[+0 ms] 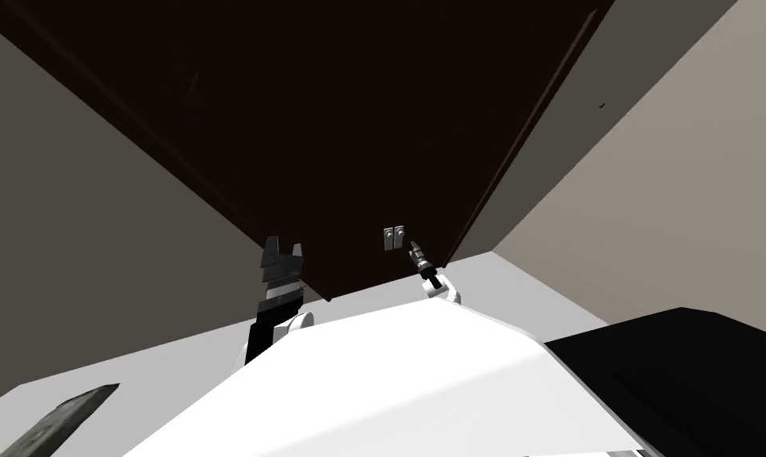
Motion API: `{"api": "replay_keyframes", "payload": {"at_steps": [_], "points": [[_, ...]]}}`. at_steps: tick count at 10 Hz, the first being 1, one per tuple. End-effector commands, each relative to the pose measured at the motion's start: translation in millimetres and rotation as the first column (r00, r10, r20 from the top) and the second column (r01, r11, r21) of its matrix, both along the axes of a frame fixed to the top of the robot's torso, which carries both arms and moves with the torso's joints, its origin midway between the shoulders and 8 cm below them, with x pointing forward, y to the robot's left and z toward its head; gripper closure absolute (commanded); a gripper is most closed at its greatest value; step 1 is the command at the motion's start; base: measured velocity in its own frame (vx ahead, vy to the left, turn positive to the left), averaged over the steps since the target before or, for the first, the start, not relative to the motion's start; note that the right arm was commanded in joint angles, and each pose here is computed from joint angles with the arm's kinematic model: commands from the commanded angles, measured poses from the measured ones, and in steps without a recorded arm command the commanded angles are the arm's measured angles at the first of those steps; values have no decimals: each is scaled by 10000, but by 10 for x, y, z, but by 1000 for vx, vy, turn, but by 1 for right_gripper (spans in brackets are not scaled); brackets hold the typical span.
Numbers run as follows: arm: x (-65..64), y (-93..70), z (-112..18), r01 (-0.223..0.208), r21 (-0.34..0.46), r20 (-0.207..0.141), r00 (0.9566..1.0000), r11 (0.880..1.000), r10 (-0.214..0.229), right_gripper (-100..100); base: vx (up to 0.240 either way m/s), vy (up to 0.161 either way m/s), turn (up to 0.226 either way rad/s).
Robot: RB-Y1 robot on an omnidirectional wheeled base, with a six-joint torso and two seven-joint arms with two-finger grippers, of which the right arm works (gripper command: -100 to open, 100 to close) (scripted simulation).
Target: Pull the door open
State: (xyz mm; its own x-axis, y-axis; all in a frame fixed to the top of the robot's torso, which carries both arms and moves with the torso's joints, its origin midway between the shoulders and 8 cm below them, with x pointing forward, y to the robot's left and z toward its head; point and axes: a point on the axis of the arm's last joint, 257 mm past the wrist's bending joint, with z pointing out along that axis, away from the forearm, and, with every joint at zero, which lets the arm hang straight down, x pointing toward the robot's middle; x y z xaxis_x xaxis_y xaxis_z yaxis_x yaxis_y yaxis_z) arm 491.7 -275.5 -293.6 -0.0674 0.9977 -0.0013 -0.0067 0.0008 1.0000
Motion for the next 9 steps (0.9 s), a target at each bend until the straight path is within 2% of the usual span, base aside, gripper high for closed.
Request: {"api": "replay_keyframes", "payload": {"at_steps": [1, 2, 4, 5, 8, 9], "points": [[0, 0, 0, 0, 0, 0, 10000, 10000, 0, -100, 77, 16, 16], [-45, -224, -81, 348, -105, -195, 9992, 9993, -350, -100, -35, -20, -35], [-98, -478, -152, 744, -227, -370, 9965, 9970, -752, -100, -93, -21, -2], [-136, -653, -194, 1018, -309, -477, 9935, 9943, -1032, -100, -88, -14, 22], [-222, -1023, -263, 1599, -476, -667, 9844, 9860, -1629, -100, -43, -16, 29], [-237, -1084, -271, 1696, -501, -693, 9825, 9842, -1728, -100, -7, -13, 25]]}}
